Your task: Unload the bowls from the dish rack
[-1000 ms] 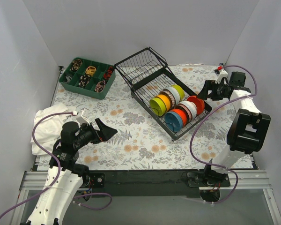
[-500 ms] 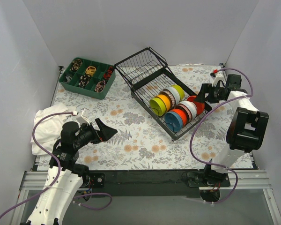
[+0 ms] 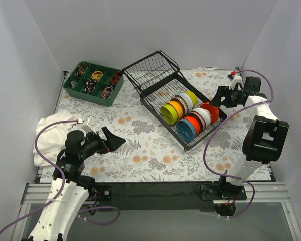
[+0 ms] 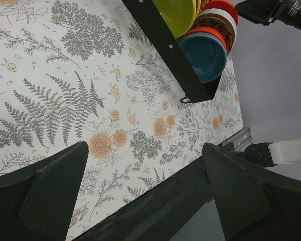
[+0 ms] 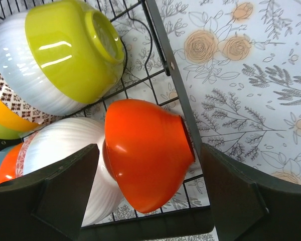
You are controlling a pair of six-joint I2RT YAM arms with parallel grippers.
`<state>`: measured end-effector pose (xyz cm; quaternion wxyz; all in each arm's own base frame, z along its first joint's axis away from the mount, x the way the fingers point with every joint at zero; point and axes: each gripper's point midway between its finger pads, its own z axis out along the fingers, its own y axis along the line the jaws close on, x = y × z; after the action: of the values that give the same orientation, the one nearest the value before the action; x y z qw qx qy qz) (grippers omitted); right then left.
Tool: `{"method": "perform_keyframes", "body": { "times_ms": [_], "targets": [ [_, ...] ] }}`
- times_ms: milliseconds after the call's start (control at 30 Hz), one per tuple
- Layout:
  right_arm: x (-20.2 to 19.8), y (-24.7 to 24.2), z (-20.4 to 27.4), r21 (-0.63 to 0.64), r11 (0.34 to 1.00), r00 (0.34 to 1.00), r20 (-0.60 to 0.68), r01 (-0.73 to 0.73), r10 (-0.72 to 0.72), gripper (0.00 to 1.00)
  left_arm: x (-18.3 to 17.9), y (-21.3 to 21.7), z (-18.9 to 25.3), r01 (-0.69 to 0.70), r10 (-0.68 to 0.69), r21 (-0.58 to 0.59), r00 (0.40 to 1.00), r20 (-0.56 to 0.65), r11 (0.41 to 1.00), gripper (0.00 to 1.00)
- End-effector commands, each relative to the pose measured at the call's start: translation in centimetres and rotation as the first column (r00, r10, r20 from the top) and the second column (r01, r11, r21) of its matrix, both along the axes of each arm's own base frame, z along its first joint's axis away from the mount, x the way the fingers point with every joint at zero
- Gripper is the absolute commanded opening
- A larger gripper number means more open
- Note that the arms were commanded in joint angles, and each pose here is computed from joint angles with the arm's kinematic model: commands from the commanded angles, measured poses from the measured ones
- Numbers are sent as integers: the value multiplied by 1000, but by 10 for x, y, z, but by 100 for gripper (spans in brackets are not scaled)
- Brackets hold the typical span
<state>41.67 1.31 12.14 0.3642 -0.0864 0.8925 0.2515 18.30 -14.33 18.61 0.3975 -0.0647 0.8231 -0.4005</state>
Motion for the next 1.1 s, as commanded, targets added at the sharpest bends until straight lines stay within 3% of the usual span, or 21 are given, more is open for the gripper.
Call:
{"method": "perform_keyframes", "body": {
  "times_ms": [0, 300, 567, 1067],
  "targets": [
    [16, -12, 42, -5, 999, 994, 100, 44, -44, 89, -1, -3, 2, 26, -26, -1, 999, 23, 1000, 98],
    [19, -20, 20, -7, 997, 996, 42, 78, -77, 86, 0, -3, 2, 24, -24, 0, 999, 23, 1000, 98],
    [6, -5, 4, 43, 999, 1000, 7, 10, -10, 86, 0, -3, 2, 24, -24, 1, 1000, 20, 1000, 98],
    [-7, 11, -17, 23, 999, 999, -30, -36, 37, 86, 0, -2, 3, 20, -20, -1, 999, 28, 1000, 98]
  ]
}}
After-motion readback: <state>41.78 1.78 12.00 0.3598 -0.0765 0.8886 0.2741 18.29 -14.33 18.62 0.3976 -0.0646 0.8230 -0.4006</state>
